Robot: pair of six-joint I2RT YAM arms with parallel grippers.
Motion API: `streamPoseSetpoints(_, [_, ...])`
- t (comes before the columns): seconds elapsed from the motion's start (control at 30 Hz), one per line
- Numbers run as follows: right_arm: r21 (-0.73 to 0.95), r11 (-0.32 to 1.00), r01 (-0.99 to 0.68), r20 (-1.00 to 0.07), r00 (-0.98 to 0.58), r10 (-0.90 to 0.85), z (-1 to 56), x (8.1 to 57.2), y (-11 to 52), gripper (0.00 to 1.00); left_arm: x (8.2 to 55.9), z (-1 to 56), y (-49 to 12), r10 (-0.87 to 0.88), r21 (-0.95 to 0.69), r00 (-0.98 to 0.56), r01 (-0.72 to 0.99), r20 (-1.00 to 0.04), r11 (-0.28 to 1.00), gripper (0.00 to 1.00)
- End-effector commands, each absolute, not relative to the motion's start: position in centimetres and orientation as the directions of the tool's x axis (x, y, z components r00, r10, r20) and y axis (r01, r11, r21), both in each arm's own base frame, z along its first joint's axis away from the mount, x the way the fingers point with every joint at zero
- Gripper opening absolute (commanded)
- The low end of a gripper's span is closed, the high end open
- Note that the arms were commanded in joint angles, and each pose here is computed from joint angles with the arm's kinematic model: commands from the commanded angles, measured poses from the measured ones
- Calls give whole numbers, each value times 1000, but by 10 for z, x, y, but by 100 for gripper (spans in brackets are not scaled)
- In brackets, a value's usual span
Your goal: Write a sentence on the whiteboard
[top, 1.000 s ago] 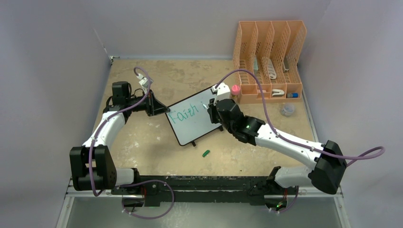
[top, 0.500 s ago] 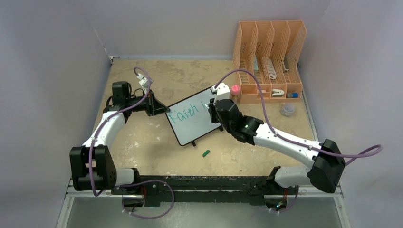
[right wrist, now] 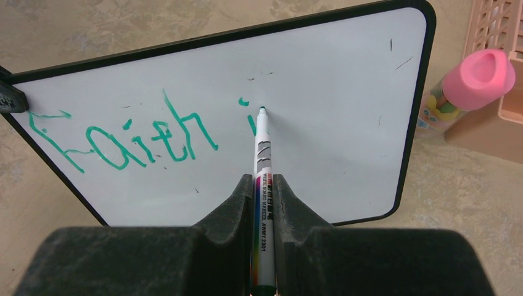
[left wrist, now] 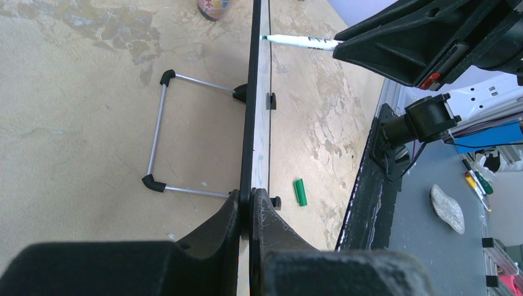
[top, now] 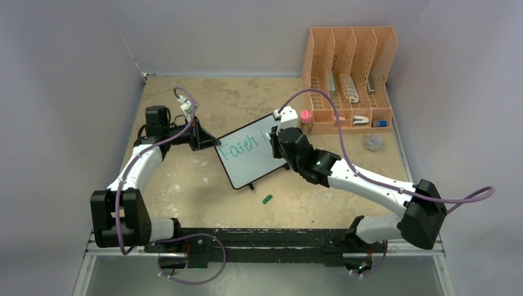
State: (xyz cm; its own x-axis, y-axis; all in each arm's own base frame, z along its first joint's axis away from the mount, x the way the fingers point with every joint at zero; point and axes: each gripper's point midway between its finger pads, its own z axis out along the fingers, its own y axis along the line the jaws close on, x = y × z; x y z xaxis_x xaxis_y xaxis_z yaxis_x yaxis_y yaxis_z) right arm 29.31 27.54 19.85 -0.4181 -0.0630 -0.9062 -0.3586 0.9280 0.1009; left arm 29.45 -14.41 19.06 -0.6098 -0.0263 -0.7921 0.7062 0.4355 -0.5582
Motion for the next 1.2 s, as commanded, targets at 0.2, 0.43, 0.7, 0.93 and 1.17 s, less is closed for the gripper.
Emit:
streamPoseSetpoints(0.2, [129, 929, -346, -926, -377, -11, 222, 303, 283, 0, 305, 191, -136, -8, -490, -556, 726, -831, 483, 0])
streamPoseSetpoints(0.43, [123, 936, -331, -911, -411, -25, 208, 297, 275, 0, 306, 191, -136, -7, -489, -555, 726, -832, 485, 0])
streamPoseSetpoints(0.7, [129, 939, -318, -891, -454, -32, 192, 287, 268, 0, 305, 191, -136, -8, -490, -557, 725, -831, 484, 0])
streamPoseSetpoints(0.93, [127, 942, -311, -881, -472, -38, 184, 283, 264, 0, 305, 191, -136, -8, -490, -556, 725, -831, 484, 0])
streamPoseSetpoints(1.17, [134, 939, -317, -888, -459, -28, 192, 285, 266, 0, 305, 191, -136, -7, -488, -555, 725, -832, 486, 0])
